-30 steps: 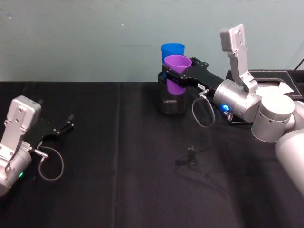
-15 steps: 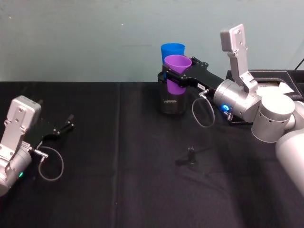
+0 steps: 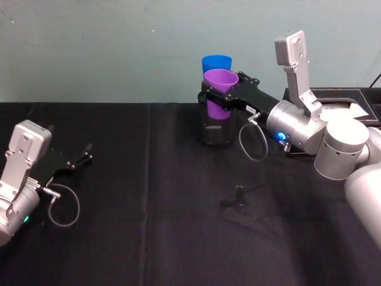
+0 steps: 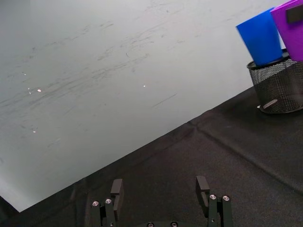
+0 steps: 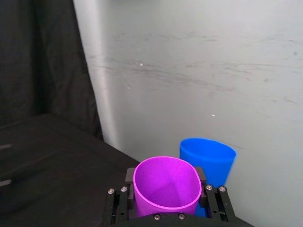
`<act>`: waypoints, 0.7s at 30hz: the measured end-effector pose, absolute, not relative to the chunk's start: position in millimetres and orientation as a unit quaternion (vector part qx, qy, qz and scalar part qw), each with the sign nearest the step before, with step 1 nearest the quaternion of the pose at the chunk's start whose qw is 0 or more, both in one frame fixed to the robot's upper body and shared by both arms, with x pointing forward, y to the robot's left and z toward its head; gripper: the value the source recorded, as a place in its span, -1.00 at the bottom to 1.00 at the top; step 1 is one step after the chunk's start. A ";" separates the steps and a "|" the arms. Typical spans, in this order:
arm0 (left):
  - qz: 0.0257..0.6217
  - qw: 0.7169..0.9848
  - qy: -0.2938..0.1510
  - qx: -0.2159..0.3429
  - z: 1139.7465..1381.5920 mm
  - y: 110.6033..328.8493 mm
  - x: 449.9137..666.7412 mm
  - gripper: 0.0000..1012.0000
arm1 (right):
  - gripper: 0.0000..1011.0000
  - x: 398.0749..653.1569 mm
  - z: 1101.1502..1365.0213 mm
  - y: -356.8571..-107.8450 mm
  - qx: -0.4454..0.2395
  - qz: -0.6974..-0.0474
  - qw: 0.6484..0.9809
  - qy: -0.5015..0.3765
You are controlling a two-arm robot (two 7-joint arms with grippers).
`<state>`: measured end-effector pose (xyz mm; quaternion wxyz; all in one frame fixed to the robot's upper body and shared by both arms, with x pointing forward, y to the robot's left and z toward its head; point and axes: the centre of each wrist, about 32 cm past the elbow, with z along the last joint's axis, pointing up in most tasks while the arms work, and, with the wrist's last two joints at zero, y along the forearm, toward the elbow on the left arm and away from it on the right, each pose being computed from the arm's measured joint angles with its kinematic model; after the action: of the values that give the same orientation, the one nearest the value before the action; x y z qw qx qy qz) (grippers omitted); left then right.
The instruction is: Pick up one cup with a gripper and tap it against the other cup.
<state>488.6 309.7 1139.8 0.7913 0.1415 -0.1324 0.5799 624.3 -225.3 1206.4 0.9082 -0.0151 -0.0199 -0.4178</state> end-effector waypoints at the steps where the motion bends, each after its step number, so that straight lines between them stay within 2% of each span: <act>1: 0.580 0.791 -0.132 0.142 1139.8 309.7 488.6 0.98 | 0.45 623.3 1206.3 -224.5 -0.015 -0.416 0.909 -0.021; 8: 0.580 0.791 -0.132 0.141 1139.8 309.7 488.6 0.98 | 0.45 605.3 1204.0 -213.7 -0.008 -0.401 0.916 -0.023; 11: 0.580 0.791 -0.132 0.141 1139.8 309.6 488.6 0.98 | 0.45 590.0 1202.0 -208.9 -0.002 -0.393 0.919 -0.026; 21: 0.580 0.791 -0.132 0.141 1139.8 309.7 488.6 0.98 | 0.45 553.1 1197.2 -213.0 0.013 -0.388 0.921 -0.041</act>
<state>488.6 309.7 1139.8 0.7913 0.1415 -0.1325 0.5799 553.1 -213.0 1197.2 0.9208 0.0135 -0.0414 -0.3876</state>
